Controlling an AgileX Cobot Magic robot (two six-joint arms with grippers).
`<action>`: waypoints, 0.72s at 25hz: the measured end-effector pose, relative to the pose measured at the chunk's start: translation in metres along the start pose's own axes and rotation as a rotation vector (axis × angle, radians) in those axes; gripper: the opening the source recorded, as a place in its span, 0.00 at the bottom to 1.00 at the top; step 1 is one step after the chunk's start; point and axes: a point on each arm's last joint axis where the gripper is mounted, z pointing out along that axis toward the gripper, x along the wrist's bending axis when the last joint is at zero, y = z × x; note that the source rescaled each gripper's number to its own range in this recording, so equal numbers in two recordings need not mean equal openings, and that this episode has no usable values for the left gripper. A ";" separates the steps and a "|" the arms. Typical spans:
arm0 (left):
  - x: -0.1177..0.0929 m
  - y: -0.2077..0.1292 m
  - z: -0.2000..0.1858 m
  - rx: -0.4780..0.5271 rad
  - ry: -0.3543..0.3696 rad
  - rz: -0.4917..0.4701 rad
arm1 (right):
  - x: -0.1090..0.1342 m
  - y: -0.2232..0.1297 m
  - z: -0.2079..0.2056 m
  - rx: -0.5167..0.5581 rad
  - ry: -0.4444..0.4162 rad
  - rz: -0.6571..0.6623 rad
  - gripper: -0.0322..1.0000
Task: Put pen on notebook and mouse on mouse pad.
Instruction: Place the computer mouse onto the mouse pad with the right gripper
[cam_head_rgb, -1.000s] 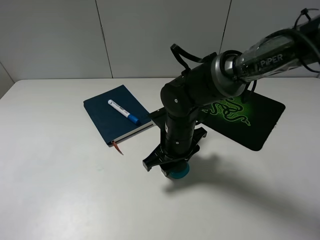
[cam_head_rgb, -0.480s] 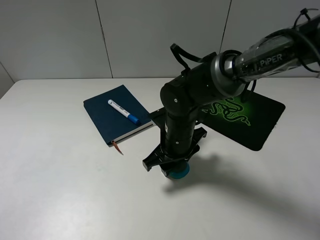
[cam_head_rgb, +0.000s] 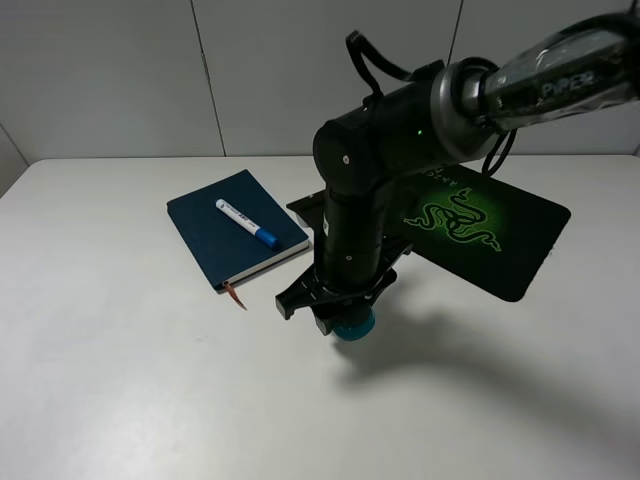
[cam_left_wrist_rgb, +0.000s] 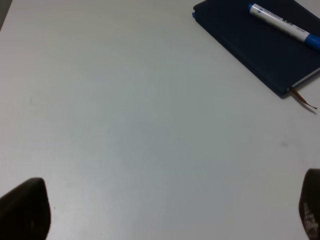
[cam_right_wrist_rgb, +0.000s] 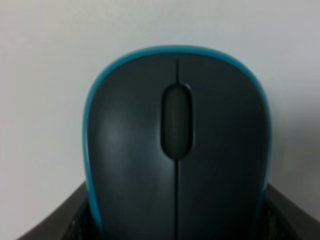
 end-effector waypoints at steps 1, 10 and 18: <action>0.000 0.000 0.000 0.000 0.000 0.000 | 0.000 0.000 -0.006 -0.010 0.003 0.000 0.55; 0.000 0.000 0.000 0.000 0.000 0.000 | 0.002 -0.011 -0.049 -0.012 0.038 -0.028 0.55; 0.000 0.000 0.000 0.000 0.000 0.000 | -0.013 -0.009 -0.059 0.023 0.028 -0.029 0.55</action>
